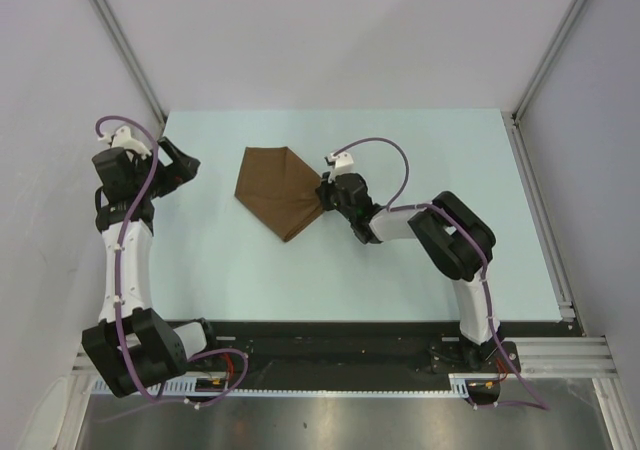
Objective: Fold the napkin, place the utensils inside, and roll it up
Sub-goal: Fold the napkin, then roll the napkin with the utensil
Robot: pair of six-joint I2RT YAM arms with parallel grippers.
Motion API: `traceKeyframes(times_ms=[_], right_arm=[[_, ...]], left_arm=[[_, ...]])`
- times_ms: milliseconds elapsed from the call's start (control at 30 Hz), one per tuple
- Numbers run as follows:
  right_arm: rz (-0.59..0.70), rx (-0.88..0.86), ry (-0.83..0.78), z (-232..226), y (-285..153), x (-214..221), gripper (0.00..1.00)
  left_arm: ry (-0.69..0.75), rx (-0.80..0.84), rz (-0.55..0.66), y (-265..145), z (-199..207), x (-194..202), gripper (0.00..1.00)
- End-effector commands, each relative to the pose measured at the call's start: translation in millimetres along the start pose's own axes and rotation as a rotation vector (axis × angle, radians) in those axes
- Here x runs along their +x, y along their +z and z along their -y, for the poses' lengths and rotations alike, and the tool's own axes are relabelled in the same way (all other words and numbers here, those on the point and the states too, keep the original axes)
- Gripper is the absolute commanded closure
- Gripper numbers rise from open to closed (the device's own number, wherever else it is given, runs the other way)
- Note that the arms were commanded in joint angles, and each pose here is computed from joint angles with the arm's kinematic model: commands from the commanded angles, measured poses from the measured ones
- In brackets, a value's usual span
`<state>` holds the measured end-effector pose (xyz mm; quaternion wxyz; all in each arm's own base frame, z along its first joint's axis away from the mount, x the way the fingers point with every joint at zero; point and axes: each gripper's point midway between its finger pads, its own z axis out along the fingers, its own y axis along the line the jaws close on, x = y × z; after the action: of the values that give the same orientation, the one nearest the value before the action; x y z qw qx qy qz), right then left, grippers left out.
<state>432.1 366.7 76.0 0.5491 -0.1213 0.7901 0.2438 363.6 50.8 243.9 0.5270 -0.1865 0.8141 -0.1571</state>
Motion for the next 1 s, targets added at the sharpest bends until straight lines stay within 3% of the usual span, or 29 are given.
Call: traceKeyframes(times_ms=[0, 67, 133, 167, 200, 300, 367, 567, 800, 967], right_arm=[[0.06, 0.043, 0.019, 3.6, 8.8, -23.5, 1.0], [0.057, 0.058, 0.028, 6.0, 8.0, -23.0, 1.0], [0.042, 0.079, 0.043, 8.8, 5.9, -21.7, 0.89], [0.042, 0.087, 0.048, 10.9, 4.6, -23.6, 0.76], [0.033, 0.097, 0.049, 14.2, 1.9, -21.9, 0.5], [0.051, 0.088, 0.051, 14.1, -9.7, -39.2, 0.28], [0.072, 0.064, 0.039, 11.5, -17.2, -57.8, 0.24], [-0.026, -0.055, 0.057, 22.5, -21.7, -64.1, 0.2], [-0.258, -0.23, 0.096, 18.5, -7.5, -28.7, 0.21], [-0.3, -0.252, 0.139, 26.5, 3.8, -16.8, 0.21]], left_arm=[[-0.006, 0.03, 0.025, 1.3, 3.2, -6.5, 0.0], [-0.006, 0.033, 0.023, 1.4, 3.4, -5.7, 0.0], [-0.005, 0.037, 0.022, 1.8, 4.5, -5.9, 0.0], [-0.008, 0.04, 0.02, 1.9, 4.6, -5.6, 0.0], [-0.007, 0.04, 0.021, 1.6, 4.8, -5.9, 0.0], [-0.011, 0.041, 0.02, 1.8, 4.8, -4.9, 0.0], [-0.014, 0.048, 0.016, 2.9, 6.0, -3.3, 0.0], [-0.015, 0.059, 0.008, 3.7, 9.1, -0.8, 0.0], [-0.012, 0.07, -0.002, 5.7, 13.8, 2.7, 0.0], [0.021, 0.112, -0.05, 11.5, 36.1, 20.1, 0.0]])
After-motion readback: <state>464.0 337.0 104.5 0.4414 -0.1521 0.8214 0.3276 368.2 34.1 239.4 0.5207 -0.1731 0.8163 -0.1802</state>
